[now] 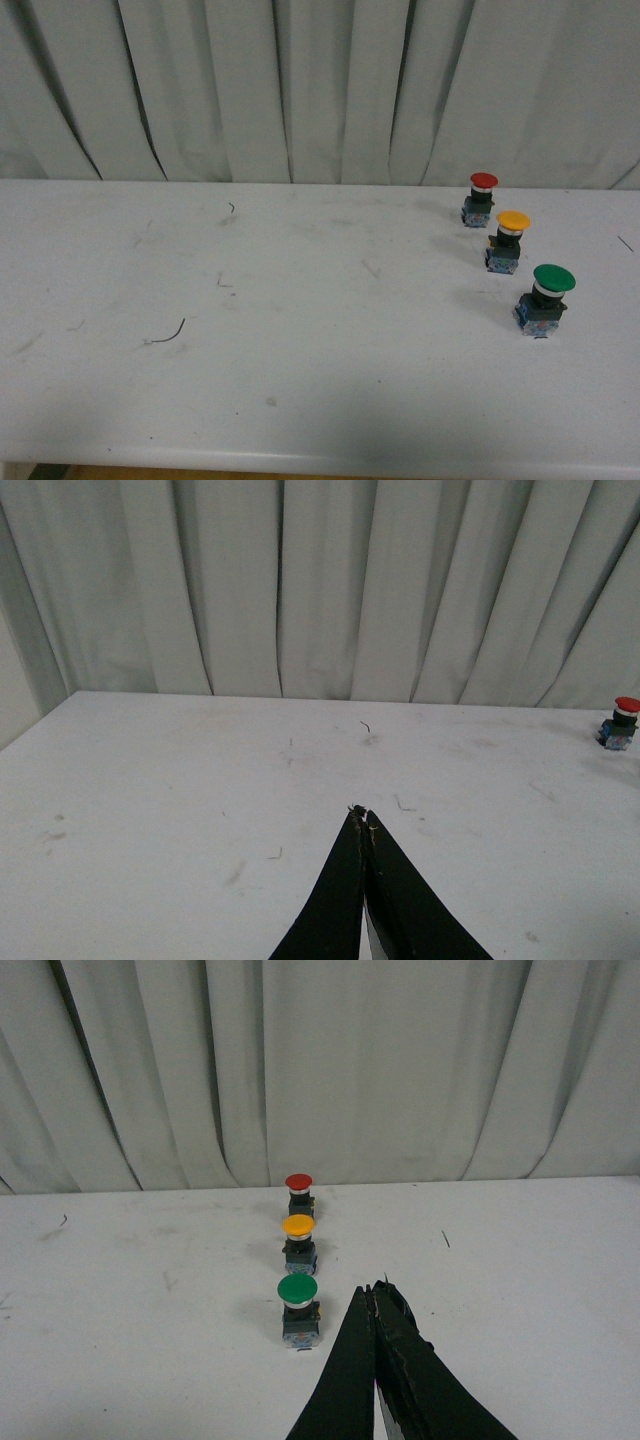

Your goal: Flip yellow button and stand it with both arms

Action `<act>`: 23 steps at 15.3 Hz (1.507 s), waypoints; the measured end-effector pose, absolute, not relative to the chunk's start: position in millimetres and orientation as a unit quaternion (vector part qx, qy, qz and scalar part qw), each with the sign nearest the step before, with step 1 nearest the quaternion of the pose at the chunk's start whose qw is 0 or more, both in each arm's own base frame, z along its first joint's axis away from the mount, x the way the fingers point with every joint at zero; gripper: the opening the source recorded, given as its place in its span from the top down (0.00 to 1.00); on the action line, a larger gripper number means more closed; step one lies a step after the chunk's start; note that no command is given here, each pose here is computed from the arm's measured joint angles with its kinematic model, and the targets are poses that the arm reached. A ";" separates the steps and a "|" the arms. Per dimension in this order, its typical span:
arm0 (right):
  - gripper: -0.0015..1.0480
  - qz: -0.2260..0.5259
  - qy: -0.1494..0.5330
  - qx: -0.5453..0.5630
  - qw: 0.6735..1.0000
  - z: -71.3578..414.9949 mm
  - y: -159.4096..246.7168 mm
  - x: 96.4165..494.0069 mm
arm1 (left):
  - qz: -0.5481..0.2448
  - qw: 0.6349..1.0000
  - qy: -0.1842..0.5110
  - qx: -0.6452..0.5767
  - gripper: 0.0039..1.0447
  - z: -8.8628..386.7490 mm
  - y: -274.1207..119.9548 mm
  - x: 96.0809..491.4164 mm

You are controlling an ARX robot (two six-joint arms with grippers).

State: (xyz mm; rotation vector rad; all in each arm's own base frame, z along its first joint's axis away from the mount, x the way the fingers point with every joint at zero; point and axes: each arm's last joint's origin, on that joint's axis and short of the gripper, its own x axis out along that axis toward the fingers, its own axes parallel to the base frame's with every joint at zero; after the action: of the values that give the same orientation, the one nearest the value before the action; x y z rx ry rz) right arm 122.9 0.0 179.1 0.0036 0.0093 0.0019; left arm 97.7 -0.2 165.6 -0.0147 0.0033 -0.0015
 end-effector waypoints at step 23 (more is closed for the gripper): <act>0.49 0.000 -0.002 0.001 1.000 166.8 0.0 97.2 | -0.001 1.000 0.002 -0.007 0.99 165.6 -0.2 97.7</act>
State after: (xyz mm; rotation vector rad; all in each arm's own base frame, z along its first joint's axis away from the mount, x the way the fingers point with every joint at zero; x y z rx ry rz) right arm 97.2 0.0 166.8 0.0025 -0.0044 -0.0004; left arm 97.7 -0.2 165.6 -0.0147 0.0033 -0.0015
